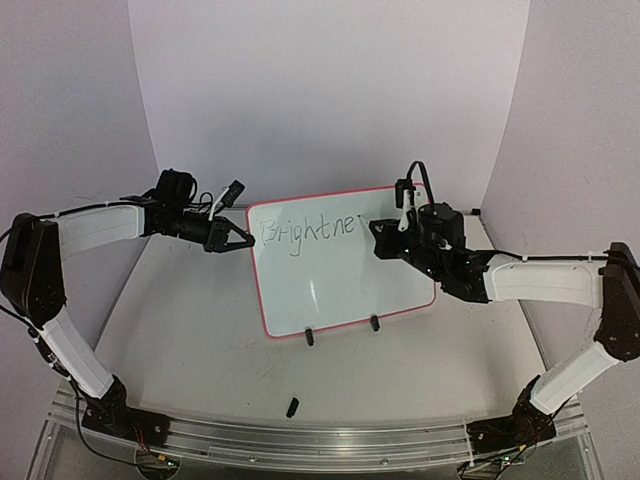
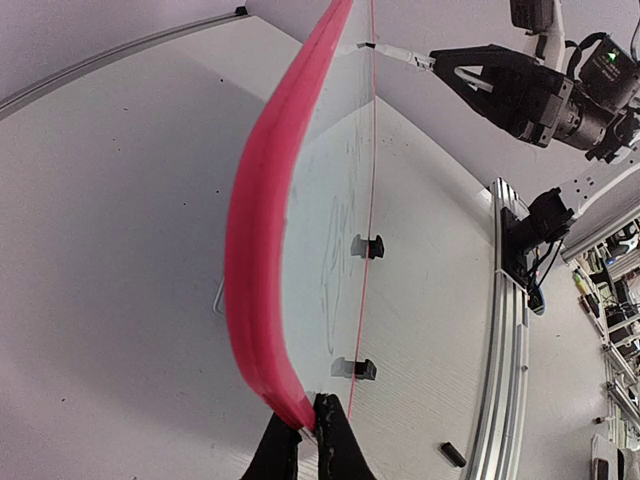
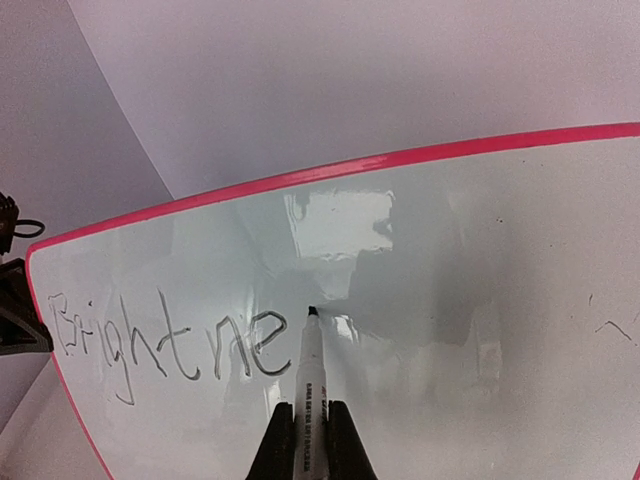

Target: Write a sentence on the whiteboard

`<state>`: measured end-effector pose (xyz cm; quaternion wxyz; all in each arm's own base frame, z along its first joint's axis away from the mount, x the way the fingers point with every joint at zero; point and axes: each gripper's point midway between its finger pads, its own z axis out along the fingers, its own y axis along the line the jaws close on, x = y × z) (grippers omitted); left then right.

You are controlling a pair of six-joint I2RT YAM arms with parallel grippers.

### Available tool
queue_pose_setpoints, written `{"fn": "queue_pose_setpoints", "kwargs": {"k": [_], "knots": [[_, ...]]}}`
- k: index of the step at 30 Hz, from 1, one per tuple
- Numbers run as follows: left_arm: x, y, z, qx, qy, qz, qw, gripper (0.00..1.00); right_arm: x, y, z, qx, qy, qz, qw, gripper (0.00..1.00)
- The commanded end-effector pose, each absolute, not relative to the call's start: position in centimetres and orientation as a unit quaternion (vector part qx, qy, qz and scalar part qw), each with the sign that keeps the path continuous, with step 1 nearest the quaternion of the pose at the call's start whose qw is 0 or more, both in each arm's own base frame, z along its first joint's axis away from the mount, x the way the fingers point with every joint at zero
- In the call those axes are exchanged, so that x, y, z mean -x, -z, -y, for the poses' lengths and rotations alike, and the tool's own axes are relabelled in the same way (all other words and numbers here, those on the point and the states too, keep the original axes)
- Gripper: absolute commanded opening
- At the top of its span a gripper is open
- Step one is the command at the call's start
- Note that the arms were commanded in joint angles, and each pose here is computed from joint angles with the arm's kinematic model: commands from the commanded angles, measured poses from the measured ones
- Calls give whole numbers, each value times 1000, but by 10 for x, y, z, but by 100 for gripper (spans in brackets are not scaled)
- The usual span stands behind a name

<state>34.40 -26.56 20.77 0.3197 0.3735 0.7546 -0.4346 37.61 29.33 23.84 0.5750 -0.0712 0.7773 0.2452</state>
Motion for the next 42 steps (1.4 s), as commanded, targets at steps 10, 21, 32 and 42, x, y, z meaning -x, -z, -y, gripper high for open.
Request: {"fn": "queue_pose_setpoints", "kwargs": {"k": [10,21,32,42], "knots": [[-351,-203,269,-409,397,-747,341,0,-368,-233,-294,82,-261,-779,564,0],[-351,-204,269,-410,397,-747,341,0,-368,-232,-276,57,-232,-786,570,0],[-350,-206,269,-410,397,-746,343,0,-358,-218,-284,78,-249,-799,541,0],[-350,-206,268,-410,396,-746,344,0,-358,-244,-300,91,-293,-774,554,0]]}}
